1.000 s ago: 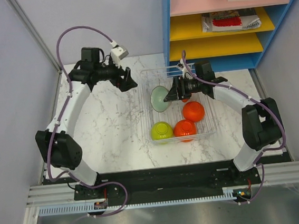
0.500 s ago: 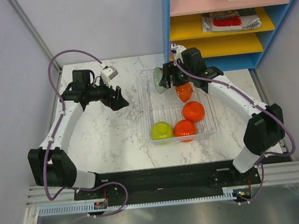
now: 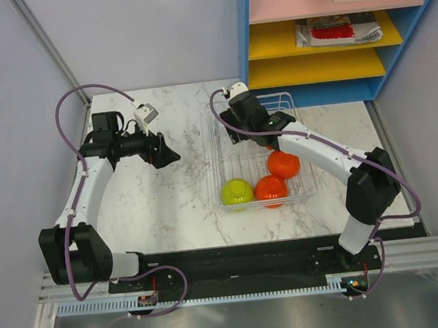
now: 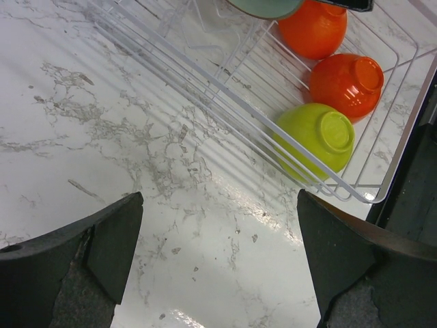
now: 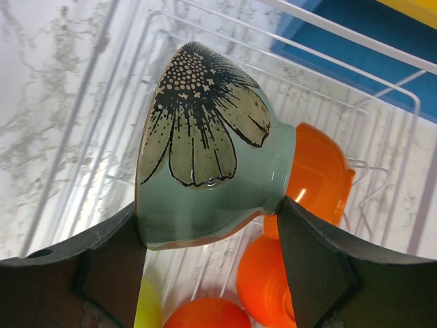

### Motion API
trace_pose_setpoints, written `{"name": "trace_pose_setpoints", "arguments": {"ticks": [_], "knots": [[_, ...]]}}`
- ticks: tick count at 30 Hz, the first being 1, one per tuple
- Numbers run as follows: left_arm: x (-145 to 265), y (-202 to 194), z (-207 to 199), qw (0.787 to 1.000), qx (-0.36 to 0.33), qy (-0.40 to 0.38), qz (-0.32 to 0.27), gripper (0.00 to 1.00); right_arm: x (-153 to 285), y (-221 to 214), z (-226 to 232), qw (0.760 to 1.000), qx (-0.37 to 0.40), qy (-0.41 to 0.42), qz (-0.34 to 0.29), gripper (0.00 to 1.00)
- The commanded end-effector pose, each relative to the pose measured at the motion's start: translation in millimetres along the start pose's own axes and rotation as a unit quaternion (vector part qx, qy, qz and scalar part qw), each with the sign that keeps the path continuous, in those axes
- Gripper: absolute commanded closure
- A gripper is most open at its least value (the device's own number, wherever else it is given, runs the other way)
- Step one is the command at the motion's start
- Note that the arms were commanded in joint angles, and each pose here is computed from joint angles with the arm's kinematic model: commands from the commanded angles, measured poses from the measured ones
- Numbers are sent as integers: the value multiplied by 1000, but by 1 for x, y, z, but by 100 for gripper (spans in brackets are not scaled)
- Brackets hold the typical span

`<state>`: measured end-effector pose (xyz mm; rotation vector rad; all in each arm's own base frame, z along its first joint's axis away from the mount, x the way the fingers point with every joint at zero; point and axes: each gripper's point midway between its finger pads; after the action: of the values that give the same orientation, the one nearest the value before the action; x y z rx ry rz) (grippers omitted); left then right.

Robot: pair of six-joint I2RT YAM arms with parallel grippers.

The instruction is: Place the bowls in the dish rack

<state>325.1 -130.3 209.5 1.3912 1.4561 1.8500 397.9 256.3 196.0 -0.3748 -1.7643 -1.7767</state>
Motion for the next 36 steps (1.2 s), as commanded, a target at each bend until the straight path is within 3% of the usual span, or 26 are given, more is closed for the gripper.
{"name": "trace_pose_setpoints", "arguments": {"ticks": [1,20,36], "knots": [[6,17,-8,998,-43,-12,-40,0,6,46,-14,995,0,-61,-75,100],[15,3,-23,996,-58,-19,-57,0,-5,46,6,990,39,-102,-89,100],[24,-1,-21,996,-47,-13,-73,0,-36,7,33,995,58,-68,-40,100]]}}
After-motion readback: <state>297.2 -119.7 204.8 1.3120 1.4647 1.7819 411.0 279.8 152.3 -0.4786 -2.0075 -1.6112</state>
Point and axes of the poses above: each gripper's point midway between its finger pads, its own x axis back along the fingers, its own z axis along the line the jaws close on, y = z × x, and after that the axes turned 13 degrees about -x, right-handed
